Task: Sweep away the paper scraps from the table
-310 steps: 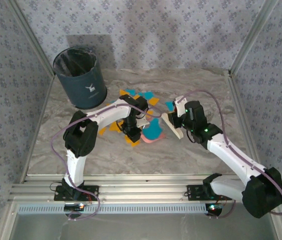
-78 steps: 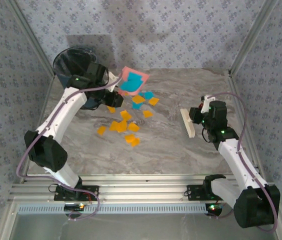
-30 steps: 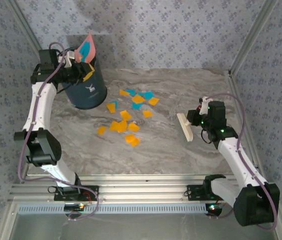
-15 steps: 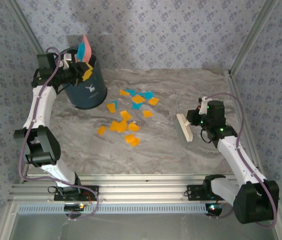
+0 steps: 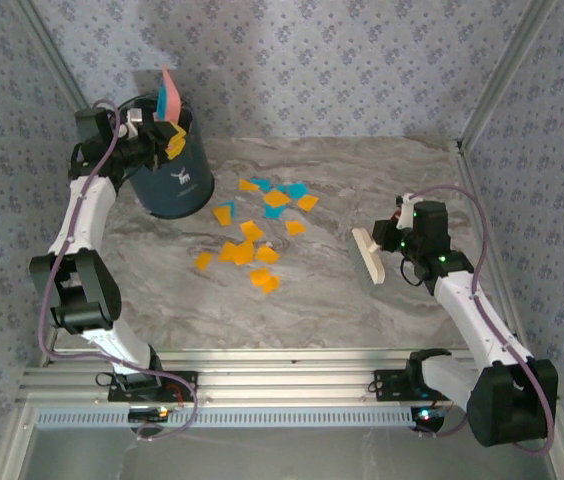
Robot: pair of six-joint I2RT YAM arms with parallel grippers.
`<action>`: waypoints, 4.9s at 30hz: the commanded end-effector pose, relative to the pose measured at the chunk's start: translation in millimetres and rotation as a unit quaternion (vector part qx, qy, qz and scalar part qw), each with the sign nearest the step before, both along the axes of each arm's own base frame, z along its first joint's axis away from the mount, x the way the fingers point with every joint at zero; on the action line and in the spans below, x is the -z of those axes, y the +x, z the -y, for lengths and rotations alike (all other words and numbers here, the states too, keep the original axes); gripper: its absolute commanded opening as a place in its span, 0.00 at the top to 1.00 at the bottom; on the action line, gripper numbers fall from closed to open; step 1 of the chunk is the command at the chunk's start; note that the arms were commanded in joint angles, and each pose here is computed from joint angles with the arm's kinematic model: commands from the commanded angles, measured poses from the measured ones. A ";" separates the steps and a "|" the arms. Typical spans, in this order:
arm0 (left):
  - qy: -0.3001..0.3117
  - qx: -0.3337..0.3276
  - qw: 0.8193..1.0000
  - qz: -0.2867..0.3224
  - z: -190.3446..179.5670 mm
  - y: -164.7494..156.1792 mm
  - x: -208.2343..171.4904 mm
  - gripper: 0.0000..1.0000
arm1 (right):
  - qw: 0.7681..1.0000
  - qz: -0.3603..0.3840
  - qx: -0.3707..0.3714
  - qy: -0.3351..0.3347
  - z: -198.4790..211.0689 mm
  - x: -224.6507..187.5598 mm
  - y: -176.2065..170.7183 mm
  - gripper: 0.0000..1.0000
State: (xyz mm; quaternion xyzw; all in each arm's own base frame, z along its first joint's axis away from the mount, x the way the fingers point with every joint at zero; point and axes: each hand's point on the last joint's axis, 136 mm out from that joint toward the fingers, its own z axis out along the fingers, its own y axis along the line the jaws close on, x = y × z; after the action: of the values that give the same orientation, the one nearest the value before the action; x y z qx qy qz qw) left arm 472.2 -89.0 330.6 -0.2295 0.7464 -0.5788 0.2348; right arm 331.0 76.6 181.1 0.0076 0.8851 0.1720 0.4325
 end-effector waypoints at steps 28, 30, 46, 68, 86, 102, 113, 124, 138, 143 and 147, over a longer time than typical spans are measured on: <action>-0.116 -0.014 0.992 0.052 0.1 -9.9 -56.8 1.00 | 1.000 0.021 -0.007 0.010 -7.0 -17.3 6.6 1.00; -0.119 -0.019 0.992 0.045 -0.7 -9.3 -53.9 1.00 | 1.000 0.021 -0.006 0.008 -6.7 -16.7 6.8 1.00; -0.193 -0.034 0.980 0.045 -4.4 -10.9 -67.7 1.00 | 1.000 0.016 -0.009 0.009 -8.8 -13.3 8.3 1.00; -0.201 -0.025 0.978 0.054 6.0 -21.8 -78.4 1.00 | 1.000 0.014 -0.010 0.004 -9.7 -11.9 7.2 1.00; 0.157 0.060 0.978 0.121 25.6 -78.1 -57.8 1.00 | 0.999 0.027 -0.027 0.030 -22.6 -20.7 8.5 1.00; 0.411 0.199 0.876 0.154 51.7 -131.5 24.2 1.00 | 0.994 0.035 -0.078 0.068 -62.0 -32.5 11.4 1.00; 0.509 0.193 0.821 0.169 46.3 -137.8 60.0 1.00 | 0.970 0.022 -0.161 0.180 -140.6 -44.3 13.9 1.00; 0.515 0.158 0.823 0.177 41.2 -135.1 81.2 1.00 | 0.941 -0.020 -0.203 0.269 -217.8 -40.1 27.3 1.00; 0.529 0.166 0.815 0.169 43.0 -141.0 94.5 1.00 | 0.946 -0.071 -0.155 0.276 -255.3 20.5 67.6 1.00; 0.531 0.166 0.814 0.167 42.8 -141.1 95.9 1.00 | 0.955 -0.101 -0.124 0.251 -239.2 51.9 71.6 1.00; 0.531 0.169 0.813 0.166 43.3 -141.6 97.3 1.00 | 0.963 -0.112 -0.095 0.225 -216.8 69.8 72.6 1.00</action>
State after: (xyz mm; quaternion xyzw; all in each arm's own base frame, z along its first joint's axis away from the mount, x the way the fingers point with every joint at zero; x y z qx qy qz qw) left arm 332.3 -131.1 224.3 0.1546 0.9212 -0.1513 0.3233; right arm 398.4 311.2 124.6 0.0189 0.8501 0.4355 0.2955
